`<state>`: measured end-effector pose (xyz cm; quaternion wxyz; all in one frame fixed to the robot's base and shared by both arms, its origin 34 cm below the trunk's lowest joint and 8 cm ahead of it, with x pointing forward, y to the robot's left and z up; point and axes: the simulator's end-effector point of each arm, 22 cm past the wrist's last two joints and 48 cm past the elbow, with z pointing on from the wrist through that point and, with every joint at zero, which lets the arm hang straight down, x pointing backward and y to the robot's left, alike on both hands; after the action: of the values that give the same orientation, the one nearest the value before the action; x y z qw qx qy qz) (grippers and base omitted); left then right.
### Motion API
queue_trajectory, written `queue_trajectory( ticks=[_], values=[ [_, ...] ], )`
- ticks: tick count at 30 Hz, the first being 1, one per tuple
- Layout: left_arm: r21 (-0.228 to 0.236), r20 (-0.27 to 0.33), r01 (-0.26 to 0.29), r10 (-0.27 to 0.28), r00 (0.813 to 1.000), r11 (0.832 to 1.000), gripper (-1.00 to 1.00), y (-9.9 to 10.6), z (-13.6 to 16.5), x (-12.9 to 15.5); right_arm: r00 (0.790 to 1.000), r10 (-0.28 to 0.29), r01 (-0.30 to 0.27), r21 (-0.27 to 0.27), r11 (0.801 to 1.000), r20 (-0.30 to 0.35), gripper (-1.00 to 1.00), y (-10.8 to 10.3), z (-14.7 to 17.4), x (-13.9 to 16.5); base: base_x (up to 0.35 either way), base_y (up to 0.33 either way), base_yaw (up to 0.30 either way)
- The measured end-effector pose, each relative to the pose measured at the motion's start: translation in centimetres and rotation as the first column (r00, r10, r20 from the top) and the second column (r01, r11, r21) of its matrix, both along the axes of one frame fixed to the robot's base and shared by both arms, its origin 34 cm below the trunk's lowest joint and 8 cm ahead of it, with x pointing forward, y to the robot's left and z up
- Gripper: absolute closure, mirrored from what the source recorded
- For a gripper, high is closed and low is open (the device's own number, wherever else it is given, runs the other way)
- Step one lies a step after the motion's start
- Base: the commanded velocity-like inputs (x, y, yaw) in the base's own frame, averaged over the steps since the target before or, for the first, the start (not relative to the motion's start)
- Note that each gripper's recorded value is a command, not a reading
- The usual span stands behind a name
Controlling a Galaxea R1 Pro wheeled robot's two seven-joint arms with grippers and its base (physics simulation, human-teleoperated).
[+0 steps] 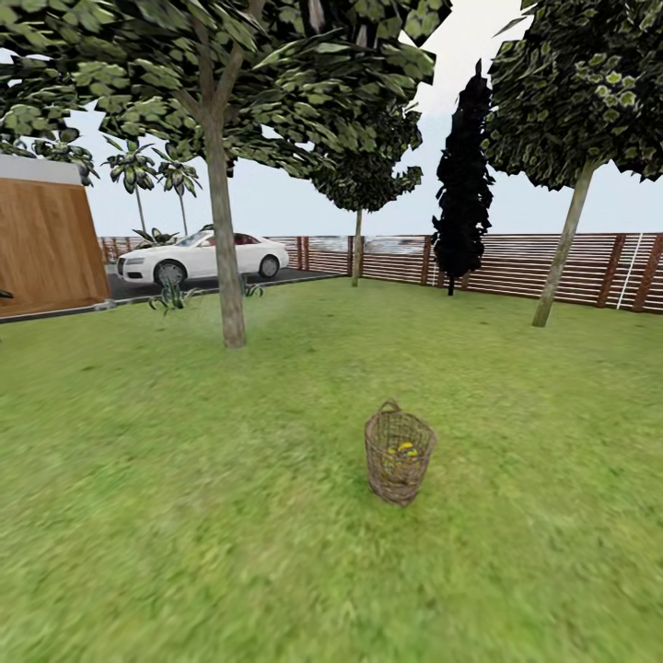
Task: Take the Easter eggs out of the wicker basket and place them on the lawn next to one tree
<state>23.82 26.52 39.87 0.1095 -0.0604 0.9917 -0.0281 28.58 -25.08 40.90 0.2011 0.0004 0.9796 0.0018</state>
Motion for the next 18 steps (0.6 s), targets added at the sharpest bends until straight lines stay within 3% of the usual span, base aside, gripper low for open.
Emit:
queue_trajectory(
  ticks=[18],
  values=[
    [0.000,0.000,0.000,0.000,1.000,1.000,-1.00,0.0,0.0,0.0,1.000,0.000,0.000,-0.008,1.000,-0.028,-1.00,-0.6,-0.3,-1.2,0.228,-0.228,0.000]
  ],
)
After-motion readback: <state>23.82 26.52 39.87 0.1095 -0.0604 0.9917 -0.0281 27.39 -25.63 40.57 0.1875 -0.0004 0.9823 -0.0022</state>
